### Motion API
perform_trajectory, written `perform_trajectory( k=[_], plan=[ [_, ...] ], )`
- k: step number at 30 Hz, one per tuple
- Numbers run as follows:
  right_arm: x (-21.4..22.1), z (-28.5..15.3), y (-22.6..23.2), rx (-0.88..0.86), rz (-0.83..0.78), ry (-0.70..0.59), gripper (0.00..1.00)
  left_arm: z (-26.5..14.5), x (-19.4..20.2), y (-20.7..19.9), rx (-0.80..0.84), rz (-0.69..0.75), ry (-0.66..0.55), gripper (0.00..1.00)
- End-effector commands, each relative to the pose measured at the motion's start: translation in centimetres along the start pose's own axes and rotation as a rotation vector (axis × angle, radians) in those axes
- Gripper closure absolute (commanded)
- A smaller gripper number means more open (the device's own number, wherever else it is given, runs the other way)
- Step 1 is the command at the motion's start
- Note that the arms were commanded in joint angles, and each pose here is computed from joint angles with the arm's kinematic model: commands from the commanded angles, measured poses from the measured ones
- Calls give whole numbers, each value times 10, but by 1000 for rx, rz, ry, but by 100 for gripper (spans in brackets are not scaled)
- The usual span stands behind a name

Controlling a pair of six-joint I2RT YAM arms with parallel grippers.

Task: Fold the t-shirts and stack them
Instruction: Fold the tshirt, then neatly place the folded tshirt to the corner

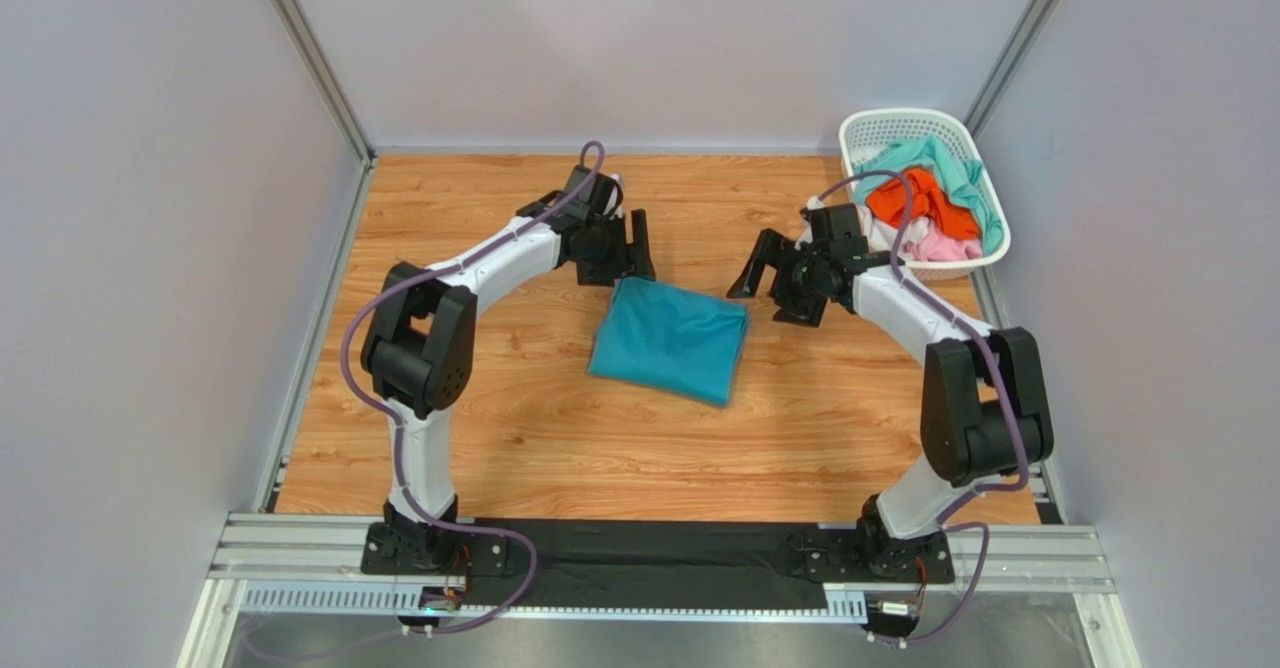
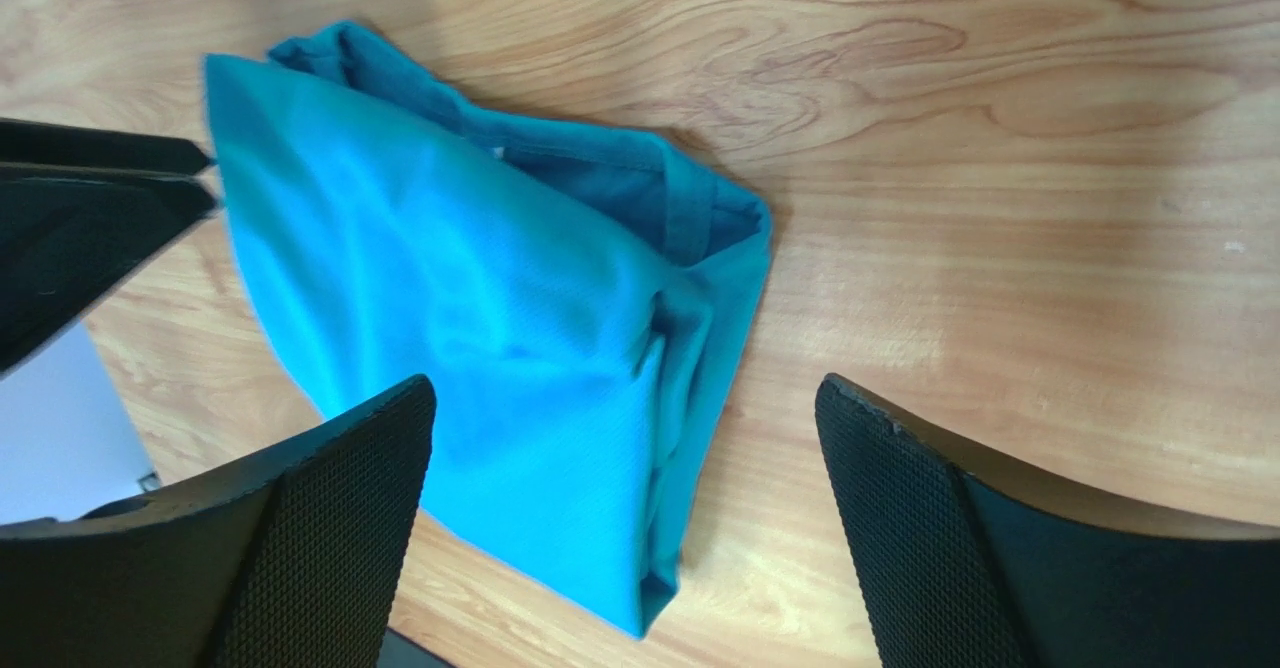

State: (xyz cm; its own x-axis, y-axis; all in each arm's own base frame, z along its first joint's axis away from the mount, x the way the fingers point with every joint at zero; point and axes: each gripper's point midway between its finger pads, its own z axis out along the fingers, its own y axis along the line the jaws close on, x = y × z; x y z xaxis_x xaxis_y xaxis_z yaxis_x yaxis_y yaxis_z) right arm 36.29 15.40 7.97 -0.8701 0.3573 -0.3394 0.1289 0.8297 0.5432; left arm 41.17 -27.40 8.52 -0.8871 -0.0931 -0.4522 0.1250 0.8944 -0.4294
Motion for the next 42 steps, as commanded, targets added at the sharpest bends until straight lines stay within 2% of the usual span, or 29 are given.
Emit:
perform_trajectory(
  k=[1, 2, 3, 8, 15, 19, 24, 28, 33, 39, 42],
  plan=[
    [-22, -41, 36, -86, -81, -113, 0, -38, -18, -22, 66, 36, -58, 16],
    [-16, -42, 36, -94, -87, -106, 0, -42, -17, -24, 76, 40, -61, 7],
    [-14, -46, 40, -109, -92, -110, 0, -46, -16, -26, 82, 44, -63, 3],
    [11, -52, 69, -203, -115, -77, 0, -56, -5, -39, 126, 68, -55, 0],
    [10, -27, 89, -273, -111, -50, 0, -34, -1, -48, 182, 54, 6, 0],
    [-1, -1, 77, -194, -100, -45, 0, -13, 1, -49, 199, 45, 40, 0],
    [5, 30, 55, -112, -88, 13, 0, 5, 8, -41, 181, 43, 69, 0],
    [7, 46, 28, 6, -62, 26, 0, 18, 22, -31, 163, 36, 114, 0],
    [13, 59, 14, 50, -63, 54, 0, 28, 37, -17, 125, 14, 143, 0],
    [23, 66, -1, 98, -49, 83, 0, 27, 57, -3, 83, -26, 169, 0],
    [20, 57, 9, 76, -77, 75, 0, 11, 47, -7, 85, -7, 129, 0]
  ],
)
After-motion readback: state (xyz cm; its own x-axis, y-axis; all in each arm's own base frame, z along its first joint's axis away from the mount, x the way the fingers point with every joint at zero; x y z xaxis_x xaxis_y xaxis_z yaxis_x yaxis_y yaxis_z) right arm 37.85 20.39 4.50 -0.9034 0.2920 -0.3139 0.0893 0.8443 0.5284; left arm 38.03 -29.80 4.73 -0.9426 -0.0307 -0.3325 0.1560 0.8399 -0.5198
